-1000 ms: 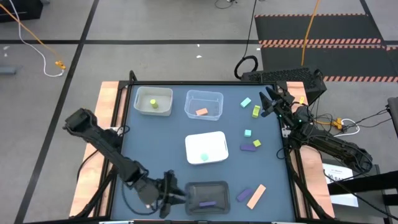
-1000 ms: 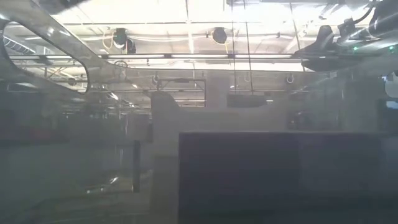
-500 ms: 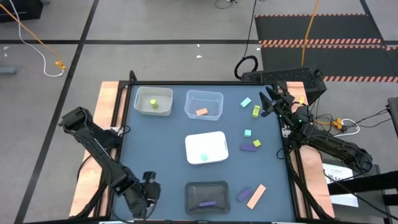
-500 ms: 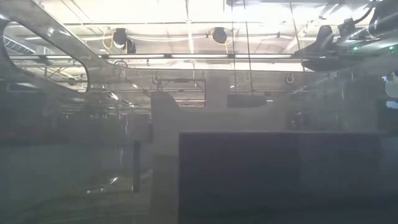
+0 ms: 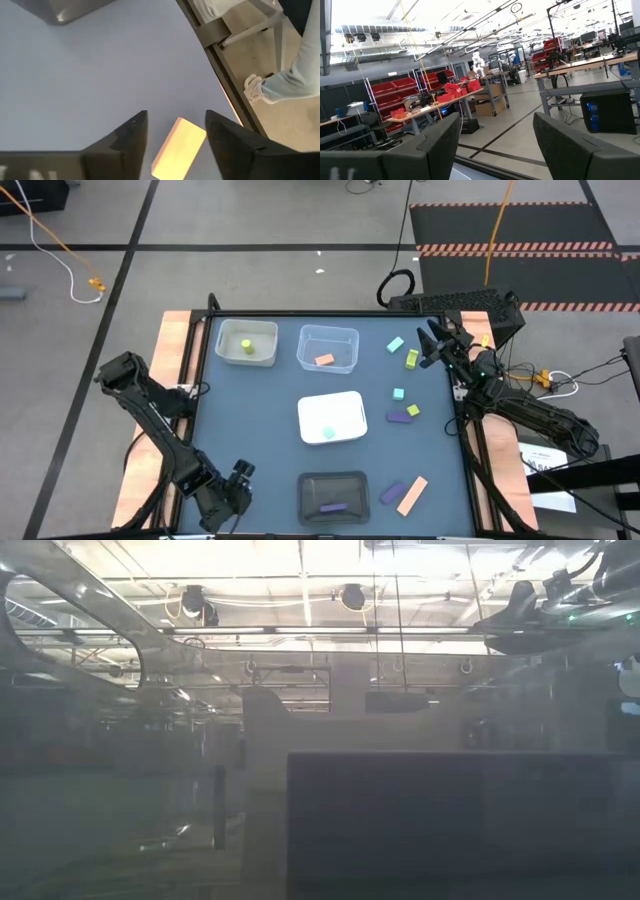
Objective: Sort & place blocks by color
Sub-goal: Put the left brown block into the transparent bin
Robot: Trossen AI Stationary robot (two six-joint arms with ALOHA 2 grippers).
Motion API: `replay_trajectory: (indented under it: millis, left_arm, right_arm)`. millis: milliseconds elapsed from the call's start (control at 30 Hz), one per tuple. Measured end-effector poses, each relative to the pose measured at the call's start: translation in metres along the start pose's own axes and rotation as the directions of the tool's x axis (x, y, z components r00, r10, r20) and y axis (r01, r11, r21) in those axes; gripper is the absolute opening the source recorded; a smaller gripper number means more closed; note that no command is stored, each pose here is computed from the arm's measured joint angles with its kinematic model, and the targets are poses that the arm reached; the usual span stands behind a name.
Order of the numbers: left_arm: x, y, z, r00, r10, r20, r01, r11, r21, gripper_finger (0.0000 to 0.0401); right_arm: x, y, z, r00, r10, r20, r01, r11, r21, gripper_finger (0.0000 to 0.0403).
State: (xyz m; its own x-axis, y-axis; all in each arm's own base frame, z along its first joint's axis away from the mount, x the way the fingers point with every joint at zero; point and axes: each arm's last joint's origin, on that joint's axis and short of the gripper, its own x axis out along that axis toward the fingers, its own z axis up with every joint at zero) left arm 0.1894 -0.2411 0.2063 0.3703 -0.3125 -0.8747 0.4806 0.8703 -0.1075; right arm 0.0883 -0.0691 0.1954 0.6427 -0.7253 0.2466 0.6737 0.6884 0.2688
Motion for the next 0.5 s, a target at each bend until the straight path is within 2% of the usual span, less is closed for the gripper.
replay_trajectory:
  millis: [133,233,333,500]
  left_arm:
    - [0.001,-0.002,-0.001,1.000,-0.002,-0.004,0.002,0.997,0.083,0.0266]
    - [0.010,-0.004,-0.003,1.000,0.006,-0.027,-0.001,0.984,0.175,0.0293]
    - [0.023,-0.007,-0.010,0.995,0.026,-0.092,-0.006,0.978,0.206,0.0302]
    - [0.041,-0.013,-0.021,0.983,0.050,-0.179,0.009,0.948,0.318,0.0289]
  right_arm:
    - [0.000,0.000,0.000,1.000,0.000,0.000,0.000,1.000,0.000,0.0247]
    - [0.000,0.000,0.000,1.000,0.000,0.000,0.000,1.000,0.000,0.0247]
    - [0.000,0.000,0.000,1.000,0.000,0.000,0.000,1.000,0.000,0.0247]
    - [0.000,0.000,0.000,1.000,0.000,0.000,0.000,1.000,0.000,0.0247]
